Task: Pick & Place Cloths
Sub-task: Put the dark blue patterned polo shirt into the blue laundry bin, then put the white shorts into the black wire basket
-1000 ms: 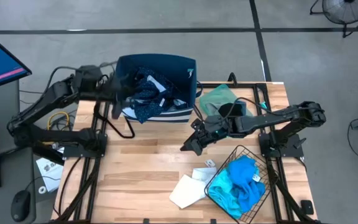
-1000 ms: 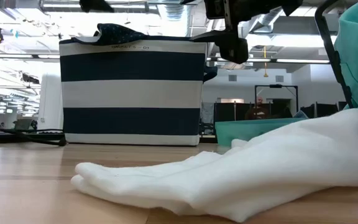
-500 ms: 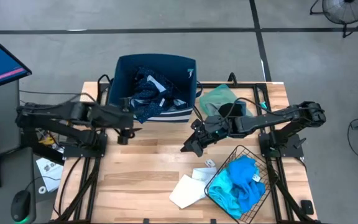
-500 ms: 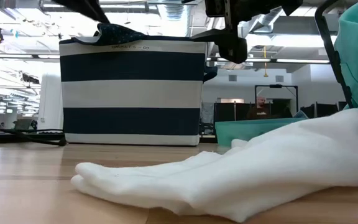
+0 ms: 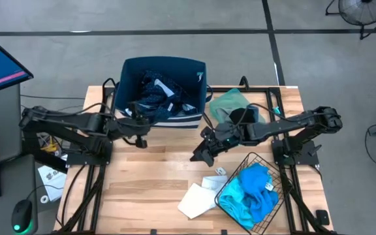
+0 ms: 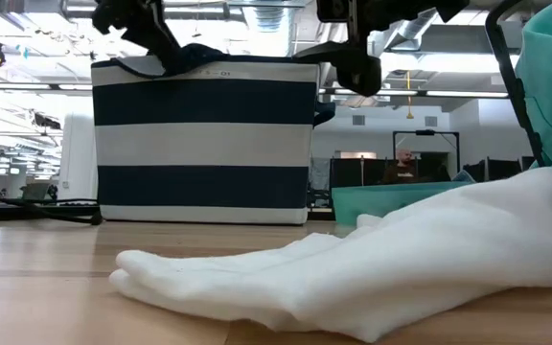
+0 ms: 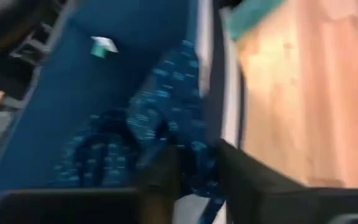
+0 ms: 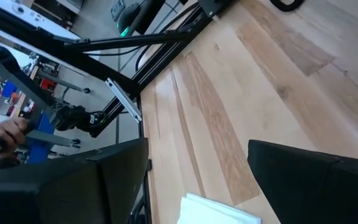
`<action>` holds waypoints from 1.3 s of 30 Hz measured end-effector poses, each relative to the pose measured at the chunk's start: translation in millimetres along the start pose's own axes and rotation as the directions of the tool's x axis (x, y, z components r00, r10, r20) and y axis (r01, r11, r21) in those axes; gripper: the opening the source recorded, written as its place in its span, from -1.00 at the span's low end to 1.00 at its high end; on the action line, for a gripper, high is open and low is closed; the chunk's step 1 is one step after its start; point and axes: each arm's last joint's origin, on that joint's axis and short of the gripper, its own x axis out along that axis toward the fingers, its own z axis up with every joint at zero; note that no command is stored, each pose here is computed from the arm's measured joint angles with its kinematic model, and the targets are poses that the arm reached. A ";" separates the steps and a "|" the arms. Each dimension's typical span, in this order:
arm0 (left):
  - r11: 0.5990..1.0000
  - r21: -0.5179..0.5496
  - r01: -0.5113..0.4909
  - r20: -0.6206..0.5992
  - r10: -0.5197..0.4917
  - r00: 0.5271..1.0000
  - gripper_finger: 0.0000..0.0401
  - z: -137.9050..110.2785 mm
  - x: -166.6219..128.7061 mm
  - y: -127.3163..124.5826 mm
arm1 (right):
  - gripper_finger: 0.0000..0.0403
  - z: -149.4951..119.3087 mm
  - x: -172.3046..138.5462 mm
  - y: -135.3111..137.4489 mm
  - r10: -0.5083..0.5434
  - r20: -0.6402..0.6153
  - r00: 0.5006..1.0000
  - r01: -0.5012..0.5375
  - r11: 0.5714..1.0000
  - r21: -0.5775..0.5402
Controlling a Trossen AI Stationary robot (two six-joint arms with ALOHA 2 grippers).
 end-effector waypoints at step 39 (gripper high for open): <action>0.964 -0.255 -0.080 0.021 0.089 0.996 -0.28 1.7 14.7 117.7 | 0.34 -15.0 2.5 12.2 0.011 -0.026 1.000 -0.013 0.997 -0.078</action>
